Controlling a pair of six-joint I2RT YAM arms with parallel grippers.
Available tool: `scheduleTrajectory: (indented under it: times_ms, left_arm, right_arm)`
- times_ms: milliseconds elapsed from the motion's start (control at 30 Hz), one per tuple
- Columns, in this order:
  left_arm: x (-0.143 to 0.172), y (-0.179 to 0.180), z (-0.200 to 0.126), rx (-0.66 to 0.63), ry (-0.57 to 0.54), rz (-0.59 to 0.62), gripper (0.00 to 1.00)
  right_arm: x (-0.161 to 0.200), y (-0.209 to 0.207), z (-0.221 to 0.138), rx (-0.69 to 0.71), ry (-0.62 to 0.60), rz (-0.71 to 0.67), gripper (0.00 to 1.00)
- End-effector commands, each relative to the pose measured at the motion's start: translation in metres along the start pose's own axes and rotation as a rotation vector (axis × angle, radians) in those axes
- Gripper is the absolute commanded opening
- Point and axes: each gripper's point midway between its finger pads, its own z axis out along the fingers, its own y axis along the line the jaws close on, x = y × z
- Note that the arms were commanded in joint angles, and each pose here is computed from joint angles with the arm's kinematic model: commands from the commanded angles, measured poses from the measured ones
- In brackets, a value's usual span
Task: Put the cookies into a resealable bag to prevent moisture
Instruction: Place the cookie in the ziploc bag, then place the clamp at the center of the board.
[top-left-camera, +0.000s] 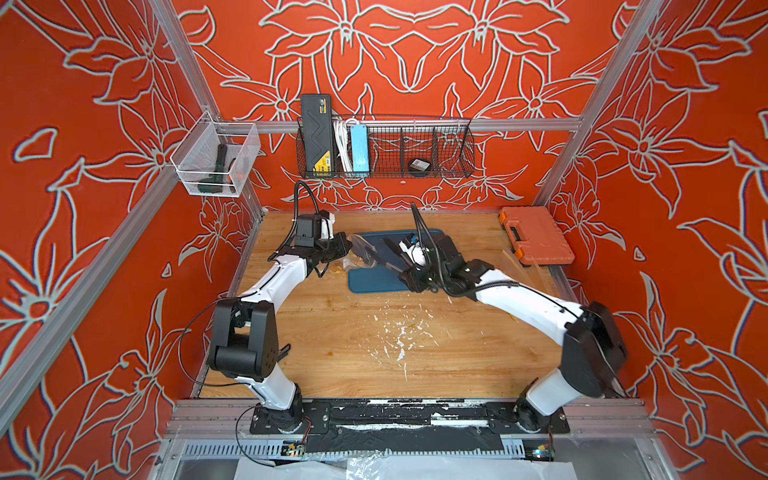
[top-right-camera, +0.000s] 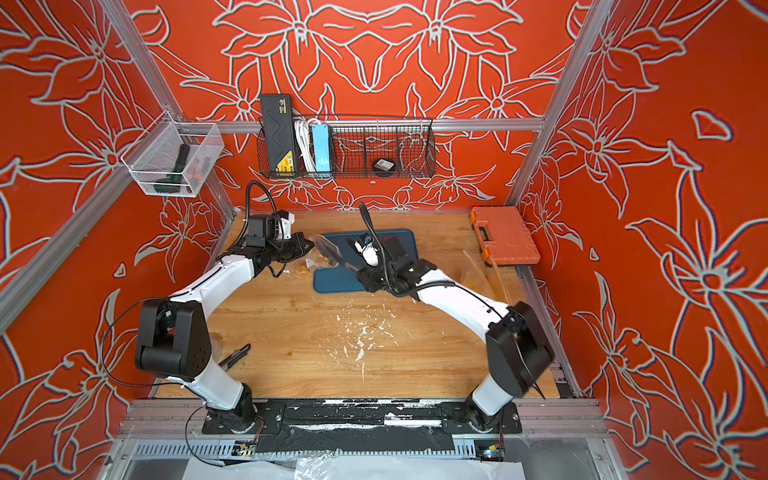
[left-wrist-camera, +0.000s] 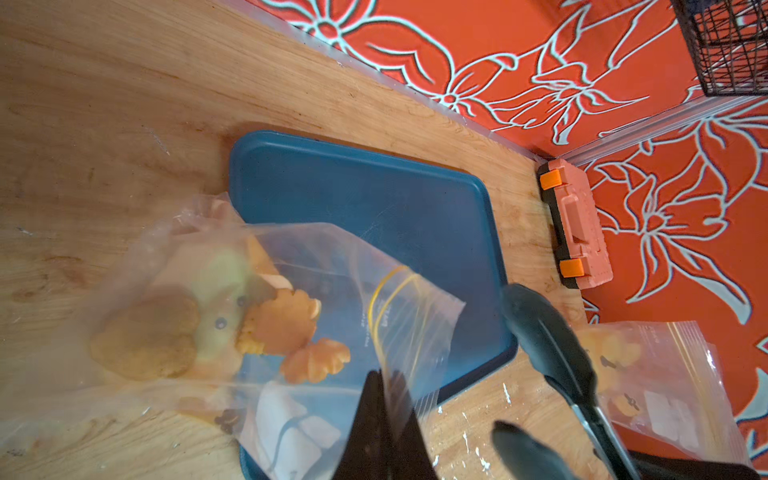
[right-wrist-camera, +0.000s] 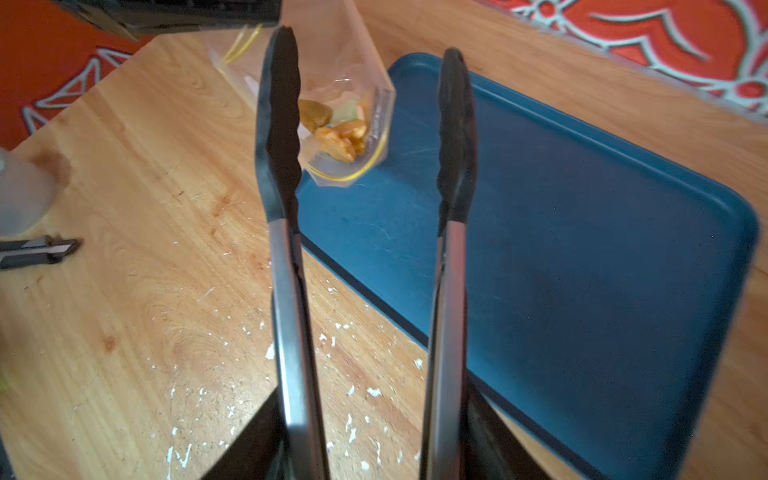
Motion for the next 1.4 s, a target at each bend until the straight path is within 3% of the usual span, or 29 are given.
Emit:
scheduleTrajectory:
  times_ms: [0, 167, 467, 700, 833, 933, 1100, 1367]
  left_arm:
    - [-0.002, -0.012, -0.001, 0.056, 0.005, 0.006, 0.00]
    - [0.000, -0.014, 0.000, 0.064, 0.012, 0.013, 0.00]
    - [0.001, -0.016, 0.001, 0.065, 0.017, 0.023, 0.00]
    - [0.003, -0.017, 0.002, 0.069, 0.024, 0.023, 0.00]
    - [0.004, -0.017, 0.003, 0.068, 0.027, 0.023, 0.00]
    - [0.003, -0.016, 0.002, 0.062, 0.024, 0.024, 0.00]
    - [0.002, -0.017, 0.000, 0.059, 0.019, 0.025, 0.00]
    - [-0.004, -0.027, -0.013, 0.078, -0.006, 0.071, 0.00]
  right_arm:
    - [-0.035, 0.019, -0.046, -0.069, -0.216, -0.010, 0.39]
    - [-0.058, 0.053, -0.069, -0.224, -0.331, -0.035, 0.37]
    - [-0.066, 0.096, -0.034, -0.353, -0.230, -0.090, 0.38]
    - [-0.073, 0.096, -0.051, -0.369, -0.280, -0.085, 0.59]
    - [-0.064, 0.084, -0.073, -0.325, -0.330, -0.054, 0.60]
    - [-0.035, 0.053, -0.068, -0.171, -0.307, 0.026, 0.59]
    - [0.045, -0.015, -0.037, 0.129, -0.114, 0.126, 0.54]
    - [0.106, -0.036, -0.005, 0.135, 0.032, 0.189, 0.52]
